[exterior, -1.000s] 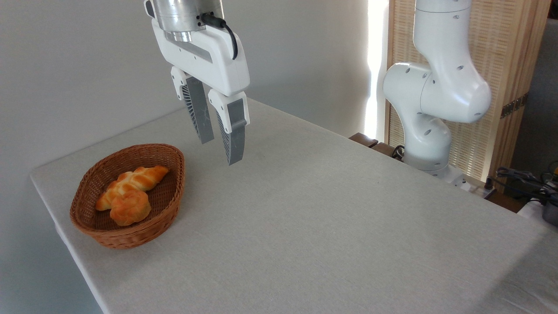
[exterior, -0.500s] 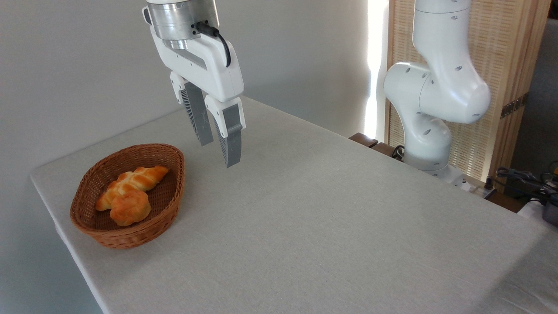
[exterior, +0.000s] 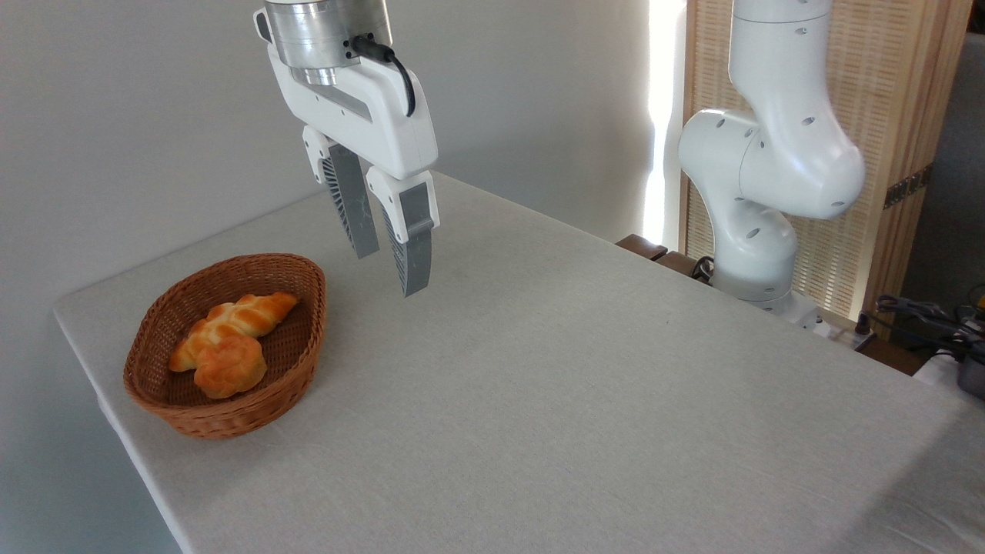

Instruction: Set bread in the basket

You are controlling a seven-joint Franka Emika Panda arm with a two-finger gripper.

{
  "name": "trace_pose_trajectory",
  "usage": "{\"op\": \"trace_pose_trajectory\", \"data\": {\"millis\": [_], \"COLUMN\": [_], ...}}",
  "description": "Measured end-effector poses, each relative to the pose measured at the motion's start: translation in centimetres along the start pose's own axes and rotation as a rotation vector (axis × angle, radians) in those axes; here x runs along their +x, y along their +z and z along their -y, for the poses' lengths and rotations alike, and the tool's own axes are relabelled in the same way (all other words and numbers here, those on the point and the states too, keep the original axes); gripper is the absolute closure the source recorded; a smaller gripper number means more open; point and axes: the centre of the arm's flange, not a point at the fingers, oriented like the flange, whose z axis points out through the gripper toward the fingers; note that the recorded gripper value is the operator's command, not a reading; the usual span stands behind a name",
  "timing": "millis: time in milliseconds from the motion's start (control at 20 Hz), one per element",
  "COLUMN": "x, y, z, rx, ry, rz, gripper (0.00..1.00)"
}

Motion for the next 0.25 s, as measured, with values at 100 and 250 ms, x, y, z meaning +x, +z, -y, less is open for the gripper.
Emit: {"op": "trace_pose_trajectory", "data": {"millis": [100,250], "x": [0.02,0.25], "y": [0.00,-0.02], "z": [-0.03,-0.29], "rx": [0.000,0.000], "ry": [0.001,0.007], "rz": [0.000,0.000], "gripper": [0.00,0.00]}}
